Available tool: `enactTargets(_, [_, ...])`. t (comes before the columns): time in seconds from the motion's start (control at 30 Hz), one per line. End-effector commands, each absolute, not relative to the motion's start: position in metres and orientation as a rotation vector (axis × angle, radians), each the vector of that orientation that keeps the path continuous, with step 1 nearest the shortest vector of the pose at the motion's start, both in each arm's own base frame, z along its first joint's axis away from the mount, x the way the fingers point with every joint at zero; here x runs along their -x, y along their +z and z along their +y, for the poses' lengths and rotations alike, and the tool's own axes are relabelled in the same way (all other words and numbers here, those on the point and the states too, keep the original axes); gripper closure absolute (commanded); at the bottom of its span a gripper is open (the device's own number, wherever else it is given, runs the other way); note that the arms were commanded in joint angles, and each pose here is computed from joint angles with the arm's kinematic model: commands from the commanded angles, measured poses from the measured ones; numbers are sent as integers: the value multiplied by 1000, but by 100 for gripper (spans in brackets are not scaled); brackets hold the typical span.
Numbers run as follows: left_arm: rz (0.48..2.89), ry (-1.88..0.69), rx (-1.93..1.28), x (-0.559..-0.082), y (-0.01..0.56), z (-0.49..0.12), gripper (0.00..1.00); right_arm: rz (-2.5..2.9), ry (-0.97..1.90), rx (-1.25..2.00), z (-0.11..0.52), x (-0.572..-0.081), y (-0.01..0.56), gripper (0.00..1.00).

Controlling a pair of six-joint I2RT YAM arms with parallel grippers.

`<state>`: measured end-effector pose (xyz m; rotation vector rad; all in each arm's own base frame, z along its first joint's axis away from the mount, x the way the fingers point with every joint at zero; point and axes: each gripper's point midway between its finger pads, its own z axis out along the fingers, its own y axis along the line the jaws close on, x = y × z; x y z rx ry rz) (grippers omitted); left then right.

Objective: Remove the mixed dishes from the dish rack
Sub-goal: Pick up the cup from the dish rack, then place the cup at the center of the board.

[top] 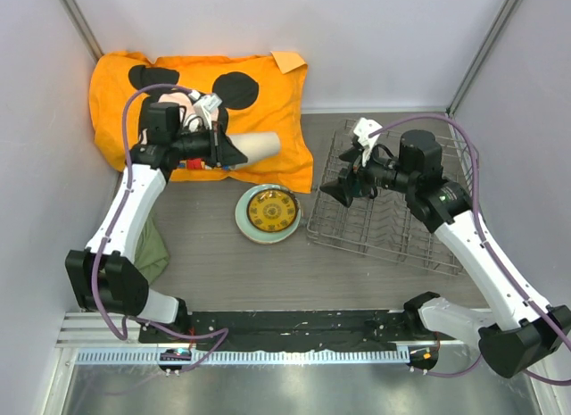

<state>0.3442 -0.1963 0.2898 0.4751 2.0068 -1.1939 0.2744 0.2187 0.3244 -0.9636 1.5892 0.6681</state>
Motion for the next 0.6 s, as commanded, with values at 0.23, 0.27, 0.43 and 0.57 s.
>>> enactTargets(0.23, [2454,-376,-776,-295,226,-85,100,1593,656,993,222,-280,319,0])
enactTargets(0.27, [2466,-342,-817,-293,220,-80,100,1598,650,991,222,-282,318,0])
enactTargets(0.43, [2557,-178,-901,-288,201,-54,100,1600,656,993,223,-282,316,0])
enactTargets(0.57, [2611,-112,-955,-290,186,-44,100,1592,641,985,221,-282,318,1])
